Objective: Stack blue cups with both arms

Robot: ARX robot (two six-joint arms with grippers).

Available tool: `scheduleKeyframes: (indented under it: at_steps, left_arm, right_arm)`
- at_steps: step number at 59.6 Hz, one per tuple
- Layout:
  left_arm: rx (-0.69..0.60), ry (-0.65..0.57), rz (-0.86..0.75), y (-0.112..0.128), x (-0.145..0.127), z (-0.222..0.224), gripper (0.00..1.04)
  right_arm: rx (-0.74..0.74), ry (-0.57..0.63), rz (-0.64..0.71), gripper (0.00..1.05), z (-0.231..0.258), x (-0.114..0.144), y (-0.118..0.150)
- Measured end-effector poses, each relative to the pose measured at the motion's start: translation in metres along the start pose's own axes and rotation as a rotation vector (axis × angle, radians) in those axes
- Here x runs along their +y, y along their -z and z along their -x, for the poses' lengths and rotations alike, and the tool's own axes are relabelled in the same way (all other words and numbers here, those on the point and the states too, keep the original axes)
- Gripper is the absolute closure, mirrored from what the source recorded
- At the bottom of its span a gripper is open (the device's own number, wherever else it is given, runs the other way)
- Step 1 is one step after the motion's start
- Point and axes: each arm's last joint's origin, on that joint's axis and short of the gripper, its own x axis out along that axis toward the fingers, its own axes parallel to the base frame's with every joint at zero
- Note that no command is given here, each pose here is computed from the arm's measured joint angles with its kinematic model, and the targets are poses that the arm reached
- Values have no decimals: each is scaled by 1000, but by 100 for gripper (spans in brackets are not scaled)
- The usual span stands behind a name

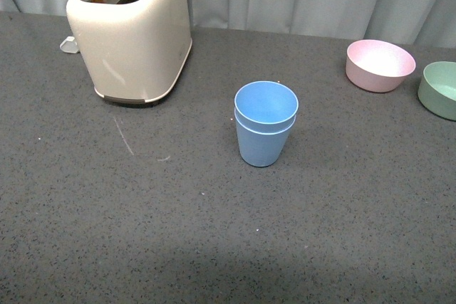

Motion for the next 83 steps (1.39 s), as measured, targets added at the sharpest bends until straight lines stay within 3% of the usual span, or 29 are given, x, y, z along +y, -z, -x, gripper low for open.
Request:
scheduleKeyframes:
  at_steps: [22,46,53,83]
  left_arm:
    - [0,0,0,0,0,0,7]
    - [0,0,0,0,0,0,7]
    - [0,0,0,0,0,0,7]
    - [0,-1,0,0,0,0,7]
  right_arm:
    - [6,-3,1,104,11,0,3]
    - [5,-3,2,35,11,0,3]
    - [5,-3,2,9,11,0,3]
    - [5,-3,1,10,11,0,3]
